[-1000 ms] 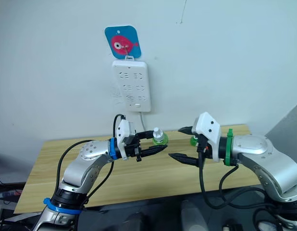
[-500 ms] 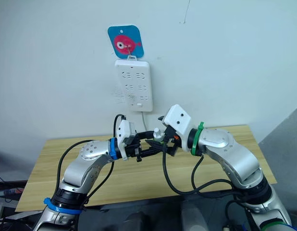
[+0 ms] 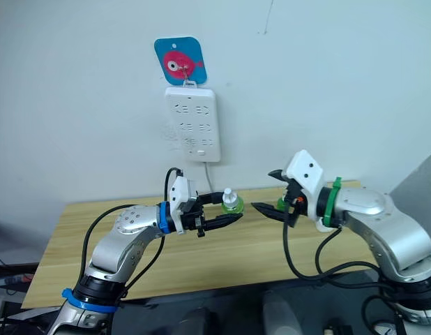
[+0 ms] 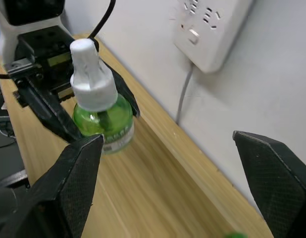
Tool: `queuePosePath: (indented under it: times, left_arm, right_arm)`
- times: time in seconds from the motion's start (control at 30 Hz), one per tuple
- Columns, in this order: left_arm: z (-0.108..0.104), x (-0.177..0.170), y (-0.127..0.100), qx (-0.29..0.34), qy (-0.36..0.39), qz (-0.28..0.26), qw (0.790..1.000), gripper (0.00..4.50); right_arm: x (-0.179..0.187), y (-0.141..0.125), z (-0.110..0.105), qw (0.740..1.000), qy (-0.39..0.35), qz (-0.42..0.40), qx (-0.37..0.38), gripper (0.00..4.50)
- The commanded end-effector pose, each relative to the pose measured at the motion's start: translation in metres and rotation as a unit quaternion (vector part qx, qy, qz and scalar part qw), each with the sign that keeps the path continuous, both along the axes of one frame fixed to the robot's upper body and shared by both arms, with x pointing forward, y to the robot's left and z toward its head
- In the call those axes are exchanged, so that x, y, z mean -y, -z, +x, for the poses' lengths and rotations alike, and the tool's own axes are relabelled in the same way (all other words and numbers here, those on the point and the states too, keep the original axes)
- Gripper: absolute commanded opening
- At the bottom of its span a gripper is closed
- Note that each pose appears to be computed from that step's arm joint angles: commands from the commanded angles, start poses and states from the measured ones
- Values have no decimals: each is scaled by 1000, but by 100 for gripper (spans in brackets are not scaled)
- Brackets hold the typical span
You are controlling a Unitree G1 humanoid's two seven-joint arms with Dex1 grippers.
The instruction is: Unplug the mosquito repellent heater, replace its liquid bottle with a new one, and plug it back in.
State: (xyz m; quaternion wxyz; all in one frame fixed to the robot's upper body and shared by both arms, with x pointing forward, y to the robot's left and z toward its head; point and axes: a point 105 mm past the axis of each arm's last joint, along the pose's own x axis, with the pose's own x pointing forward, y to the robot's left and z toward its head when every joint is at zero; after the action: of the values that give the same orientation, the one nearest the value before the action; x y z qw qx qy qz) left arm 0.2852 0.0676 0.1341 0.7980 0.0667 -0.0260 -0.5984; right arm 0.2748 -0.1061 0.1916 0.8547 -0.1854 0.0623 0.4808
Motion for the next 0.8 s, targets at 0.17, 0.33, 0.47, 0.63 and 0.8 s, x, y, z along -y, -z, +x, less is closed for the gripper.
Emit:
queuePosePath:
  times: [0.17, 0.33, 0.47, 0.63, 0.8]
  left_arm:
    - [-3, 1, -10, 22, 12, -1, 1000, 227]
    - [-3, 3, -10, 24, 19, 2, 1000, 227]
    - [-4, 4, -10, 24, 21, 2, 999, 227]
    - [-4, 5, -10, 25, 22, 2, 999, 227]
    - [-5, 4, -8, 23, 18, 1, 1000, 227]
  right_arm:
    - [-13, -13, -24, 998, -58, 9, 10, 437]
    - [-42, -14, -18, 997, -61, 51, 16, 437]
    - [-56, -10, -11, 996, -61, 57, 12, 437]
    - [-67, -13, -6, 994, -72, 81, 7, 420]
    - [-71, -16, -16, 990, -106, 91, -3, 266]
